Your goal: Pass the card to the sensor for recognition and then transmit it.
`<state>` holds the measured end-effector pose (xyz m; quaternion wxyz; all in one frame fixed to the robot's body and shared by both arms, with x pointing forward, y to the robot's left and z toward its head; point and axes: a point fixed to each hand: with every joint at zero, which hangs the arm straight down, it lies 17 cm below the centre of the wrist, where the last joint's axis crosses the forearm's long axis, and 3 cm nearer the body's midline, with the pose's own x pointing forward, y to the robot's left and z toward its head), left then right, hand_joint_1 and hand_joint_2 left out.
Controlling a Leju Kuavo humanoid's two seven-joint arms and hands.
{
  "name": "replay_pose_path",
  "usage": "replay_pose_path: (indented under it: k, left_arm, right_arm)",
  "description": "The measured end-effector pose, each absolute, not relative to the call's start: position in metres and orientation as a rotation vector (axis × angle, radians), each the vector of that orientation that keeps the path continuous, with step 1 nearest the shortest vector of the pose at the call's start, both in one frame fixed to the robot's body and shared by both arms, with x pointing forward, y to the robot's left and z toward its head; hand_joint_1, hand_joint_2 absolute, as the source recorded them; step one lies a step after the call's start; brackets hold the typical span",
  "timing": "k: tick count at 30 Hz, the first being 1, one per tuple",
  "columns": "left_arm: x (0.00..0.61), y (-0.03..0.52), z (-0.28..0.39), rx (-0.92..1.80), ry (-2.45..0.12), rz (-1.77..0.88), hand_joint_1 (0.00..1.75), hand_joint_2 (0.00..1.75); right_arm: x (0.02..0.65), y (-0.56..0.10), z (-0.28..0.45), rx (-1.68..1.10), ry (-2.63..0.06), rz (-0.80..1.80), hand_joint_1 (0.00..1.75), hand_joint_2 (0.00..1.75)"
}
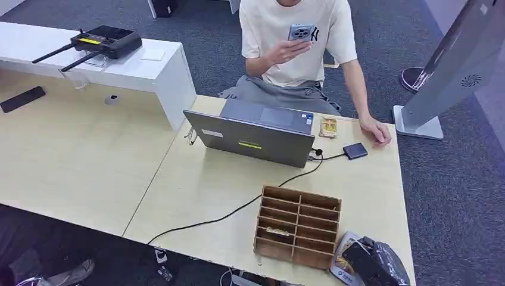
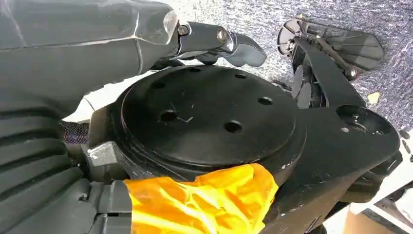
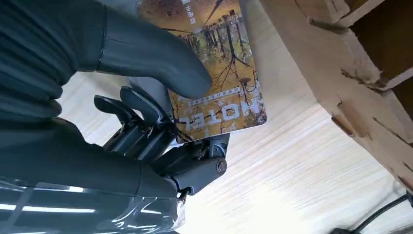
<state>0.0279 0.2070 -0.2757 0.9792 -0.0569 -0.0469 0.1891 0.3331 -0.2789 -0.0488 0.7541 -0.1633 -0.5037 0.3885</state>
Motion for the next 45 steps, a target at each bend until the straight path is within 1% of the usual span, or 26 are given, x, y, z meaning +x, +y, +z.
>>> replay_pose_path:
  k: [16,21,30,45]
  left_arm:
    - [0.028,0.207,-0.276,-0.115,-0.096,0.379,0.00,1.75]
    - [0.029,0.207,-0.276,-0.112,-0.105,0.379,0.00,1.75]
    - [0.029,0.207,-0.275,-0.112,-0.108,0.380,0.00,1.75]
    - [0.029,0.204,-0.275,-0.106,-0.120,0.381,0.00,1.75]
  right_arm:
    - [0.339,-0.284,-0.043,-0.387,-1.123,0.820,1.75,1.75]
    - [0.358,-0.286,-0.013,-0.421,-1.215,0.726,1.75,1.75]
    - [0.372,-0.287,0.015,-0.445,-1.300,0.672,1.75,1.75]
    - [0.393,-0.276,0.099,-0.496,-1.571,0.522,1.75,1.75]
